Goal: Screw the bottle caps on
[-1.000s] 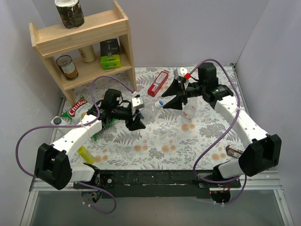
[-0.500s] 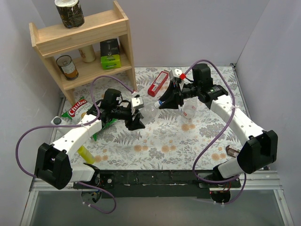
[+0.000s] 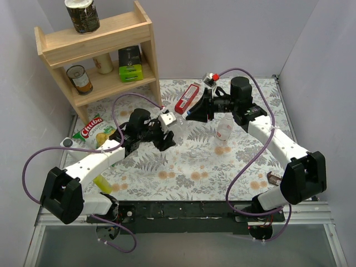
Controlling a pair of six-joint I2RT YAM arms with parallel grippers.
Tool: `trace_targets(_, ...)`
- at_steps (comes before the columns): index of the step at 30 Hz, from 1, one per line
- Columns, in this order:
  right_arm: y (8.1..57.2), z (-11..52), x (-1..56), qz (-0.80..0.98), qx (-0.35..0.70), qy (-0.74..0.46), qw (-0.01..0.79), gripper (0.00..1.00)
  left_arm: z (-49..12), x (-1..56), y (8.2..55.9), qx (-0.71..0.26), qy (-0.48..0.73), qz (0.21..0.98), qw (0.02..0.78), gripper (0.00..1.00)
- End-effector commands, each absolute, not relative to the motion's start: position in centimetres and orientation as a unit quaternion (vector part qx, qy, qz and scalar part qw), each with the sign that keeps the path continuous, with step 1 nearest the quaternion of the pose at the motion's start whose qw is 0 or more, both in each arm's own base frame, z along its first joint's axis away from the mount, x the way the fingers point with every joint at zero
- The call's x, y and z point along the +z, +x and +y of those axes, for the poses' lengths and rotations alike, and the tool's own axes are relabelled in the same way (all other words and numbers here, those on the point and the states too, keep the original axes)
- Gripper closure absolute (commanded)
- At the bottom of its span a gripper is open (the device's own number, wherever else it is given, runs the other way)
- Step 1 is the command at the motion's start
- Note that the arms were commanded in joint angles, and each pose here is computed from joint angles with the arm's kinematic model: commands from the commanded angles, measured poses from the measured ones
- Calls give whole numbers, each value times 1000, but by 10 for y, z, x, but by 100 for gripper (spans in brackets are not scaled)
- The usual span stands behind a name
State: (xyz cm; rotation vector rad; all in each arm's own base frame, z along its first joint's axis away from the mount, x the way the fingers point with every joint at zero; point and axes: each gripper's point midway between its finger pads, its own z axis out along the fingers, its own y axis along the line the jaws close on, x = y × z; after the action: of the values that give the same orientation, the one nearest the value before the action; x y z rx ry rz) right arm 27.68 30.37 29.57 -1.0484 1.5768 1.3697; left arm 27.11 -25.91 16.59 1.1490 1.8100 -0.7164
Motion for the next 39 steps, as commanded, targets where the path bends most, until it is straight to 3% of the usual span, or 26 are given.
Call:
trace_targets(1, 288, 314, 315, 650, 546, -353, 393, 99, -259, 203, 310, -230, 396, 718, 525, 100)
trace_targets(6, 303, 315, 319, 676, 519, -335, 402, 99, -264, 196, 306, -230, 396, 718, 523, 100)
trace_targets(12, 338, 309, 326, 766, 376, -253, 456, 99, -261, 201, 322, -191, 365, 724, 554, 100)
trace_targets(27, 378, 327, 320, 797, 309, -198, 480, 99, -254, 175, 335, -170, 235, 788, 543, 100)
trace_targets(31, 379, 330, 319, 791, 309, -211, 484, 99, -256, 167, 331, -169, 247, 792, 533, 100)
trace_targets(32, 380, 328, 319, 787, 301, -226, 489, 99, -255, 165, 329, -167, 254, 792, 530, 90)
trace_targets(34, 378, 327, 321, 771, 304, -259, 497, 99, -252, 160, 325, -160, 267, 794, 522, 60)
trace_targets(35, 384, 317, 322, 763, 289, -276, 508, 99, -251, 157, 322, -161, 270, 795, 519, 30)
trace_targets(36, 384, 315, 322, 753, 294, -296, 508, 99, -249, 157, 318, -161, 284, 791, 518, 21)
trace_targets(37, 385, 312, 326, 745, 292, -311, 513, 99, -253, 155, 310, -174, 303, 786, 510, 2)
trace_targets(39, 391, 302, 326, 727, 275, -354, 520, 99, -251, 140, 295, -184, 338, 787, 482, 2)
